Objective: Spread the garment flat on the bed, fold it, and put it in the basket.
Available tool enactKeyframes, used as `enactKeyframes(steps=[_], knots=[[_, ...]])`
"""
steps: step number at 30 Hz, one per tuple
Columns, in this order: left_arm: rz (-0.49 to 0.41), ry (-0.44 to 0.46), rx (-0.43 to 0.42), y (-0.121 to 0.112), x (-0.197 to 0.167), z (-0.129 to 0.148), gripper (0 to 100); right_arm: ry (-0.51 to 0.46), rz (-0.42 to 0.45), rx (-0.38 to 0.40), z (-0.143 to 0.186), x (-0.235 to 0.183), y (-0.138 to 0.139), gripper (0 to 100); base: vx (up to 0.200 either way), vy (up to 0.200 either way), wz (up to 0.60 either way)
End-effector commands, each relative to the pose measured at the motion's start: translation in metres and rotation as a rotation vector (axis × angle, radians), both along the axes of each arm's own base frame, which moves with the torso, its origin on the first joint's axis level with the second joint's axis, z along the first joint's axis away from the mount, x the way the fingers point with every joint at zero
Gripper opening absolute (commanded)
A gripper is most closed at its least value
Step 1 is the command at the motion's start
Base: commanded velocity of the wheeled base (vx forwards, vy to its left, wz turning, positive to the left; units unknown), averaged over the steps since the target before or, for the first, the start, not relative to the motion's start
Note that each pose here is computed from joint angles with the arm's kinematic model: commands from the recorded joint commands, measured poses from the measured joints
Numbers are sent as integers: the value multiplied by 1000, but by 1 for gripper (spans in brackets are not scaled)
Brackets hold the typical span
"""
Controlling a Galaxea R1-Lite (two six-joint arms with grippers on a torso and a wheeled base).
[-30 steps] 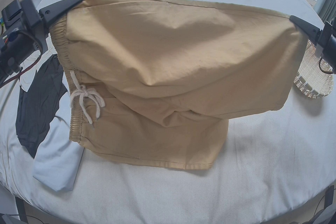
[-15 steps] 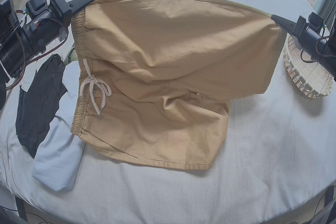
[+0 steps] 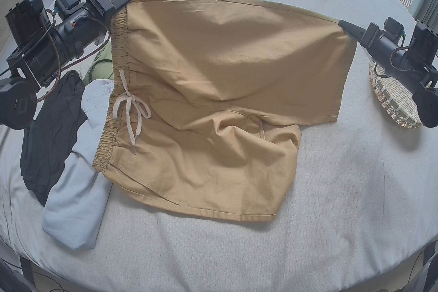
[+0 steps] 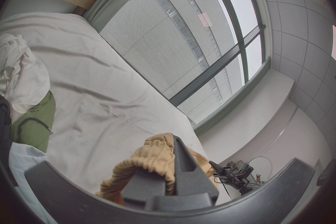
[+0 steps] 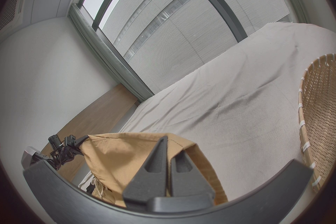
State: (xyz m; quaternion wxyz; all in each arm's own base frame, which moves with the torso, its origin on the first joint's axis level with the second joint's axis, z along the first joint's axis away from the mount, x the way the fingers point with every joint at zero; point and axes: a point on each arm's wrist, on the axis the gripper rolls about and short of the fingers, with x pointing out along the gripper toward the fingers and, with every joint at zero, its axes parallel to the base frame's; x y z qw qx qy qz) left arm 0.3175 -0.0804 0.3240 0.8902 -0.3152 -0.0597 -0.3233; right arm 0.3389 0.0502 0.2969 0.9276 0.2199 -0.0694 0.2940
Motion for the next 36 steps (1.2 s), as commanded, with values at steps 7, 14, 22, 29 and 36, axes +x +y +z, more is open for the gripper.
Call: enactKeyframes(steps=[7, 14, 22, 29, 36], knots=[[-5, 64, -29, 6, 24, -7, 100, 37, -24, 1, -13, 11, -2, 100, 0, 0, 0], [74, 195, -18, 30, 30, -23, 100, 138, 37, -77, -43, -52, 15, 100, 0, 0, 0], [175, 349, 135, 57, 19, -45, 100, 290, 81, -155, -96, -76, 20, 100, 0, 0, 0], [238, 324, 132, 78, 0, -33, 100, 366, 188, -190, -123, -89, 45, 100, 0, 0, 0], [129, 303, 143, 72, -63, -31, 100, 369, 198, -197, -146, -69, 59, 100, 0, 0, 0]])
